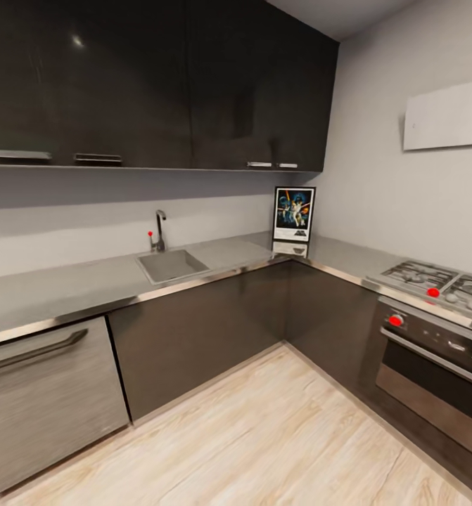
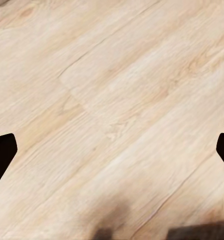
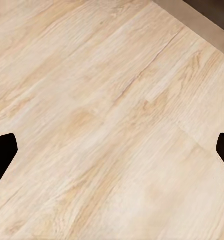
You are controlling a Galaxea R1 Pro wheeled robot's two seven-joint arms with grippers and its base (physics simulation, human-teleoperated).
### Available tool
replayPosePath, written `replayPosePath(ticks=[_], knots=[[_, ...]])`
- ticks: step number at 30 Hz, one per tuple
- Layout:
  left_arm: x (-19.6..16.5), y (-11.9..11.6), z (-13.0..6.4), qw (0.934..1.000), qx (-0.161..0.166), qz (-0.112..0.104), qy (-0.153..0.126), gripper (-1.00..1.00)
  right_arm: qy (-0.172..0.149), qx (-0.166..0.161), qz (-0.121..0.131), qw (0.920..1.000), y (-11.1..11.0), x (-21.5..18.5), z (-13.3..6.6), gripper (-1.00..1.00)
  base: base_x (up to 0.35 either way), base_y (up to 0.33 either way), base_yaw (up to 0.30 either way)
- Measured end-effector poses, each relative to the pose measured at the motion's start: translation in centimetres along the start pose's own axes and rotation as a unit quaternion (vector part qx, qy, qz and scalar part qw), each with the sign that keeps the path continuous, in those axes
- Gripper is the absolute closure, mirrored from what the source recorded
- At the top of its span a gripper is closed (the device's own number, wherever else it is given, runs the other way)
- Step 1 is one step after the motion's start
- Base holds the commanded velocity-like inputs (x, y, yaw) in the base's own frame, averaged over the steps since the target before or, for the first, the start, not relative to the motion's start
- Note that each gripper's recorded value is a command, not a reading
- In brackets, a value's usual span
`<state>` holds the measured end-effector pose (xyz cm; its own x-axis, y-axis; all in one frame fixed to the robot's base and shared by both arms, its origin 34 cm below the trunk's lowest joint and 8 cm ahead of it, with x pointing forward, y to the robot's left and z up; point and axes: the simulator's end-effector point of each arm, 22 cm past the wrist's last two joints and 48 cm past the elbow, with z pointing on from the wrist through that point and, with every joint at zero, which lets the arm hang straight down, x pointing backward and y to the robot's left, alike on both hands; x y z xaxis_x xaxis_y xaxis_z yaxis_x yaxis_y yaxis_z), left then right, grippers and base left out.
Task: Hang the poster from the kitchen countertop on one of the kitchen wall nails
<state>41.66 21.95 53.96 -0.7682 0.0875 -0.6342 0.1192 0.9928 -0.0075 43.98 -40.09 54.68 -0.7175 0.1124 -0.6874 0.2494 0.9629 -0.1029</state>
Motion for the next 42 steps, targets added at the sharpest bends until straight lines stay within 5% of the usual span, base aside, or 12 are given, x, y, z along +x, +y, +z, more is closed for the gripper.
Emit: replayPosePath(ticks=[28, 42], knots=[[0.0, 0.11, 0.0, 1.0, -0.001, 0.0, 0.0, -1.0, 0.0, -0.001, -0.001, 1.0, 0.08, -0.01, 0.0, -1.0, 0.328, -0.051, -0.002], [-0.49, 0.15, -0.05, 1.0, -0.001, 0.001, -0.006, -1.0, -0.006, -0.002, 0.0, 1.0, 0.11, -0.48, -0.06, -1.0, 0.336, 0.0, -0.161]])
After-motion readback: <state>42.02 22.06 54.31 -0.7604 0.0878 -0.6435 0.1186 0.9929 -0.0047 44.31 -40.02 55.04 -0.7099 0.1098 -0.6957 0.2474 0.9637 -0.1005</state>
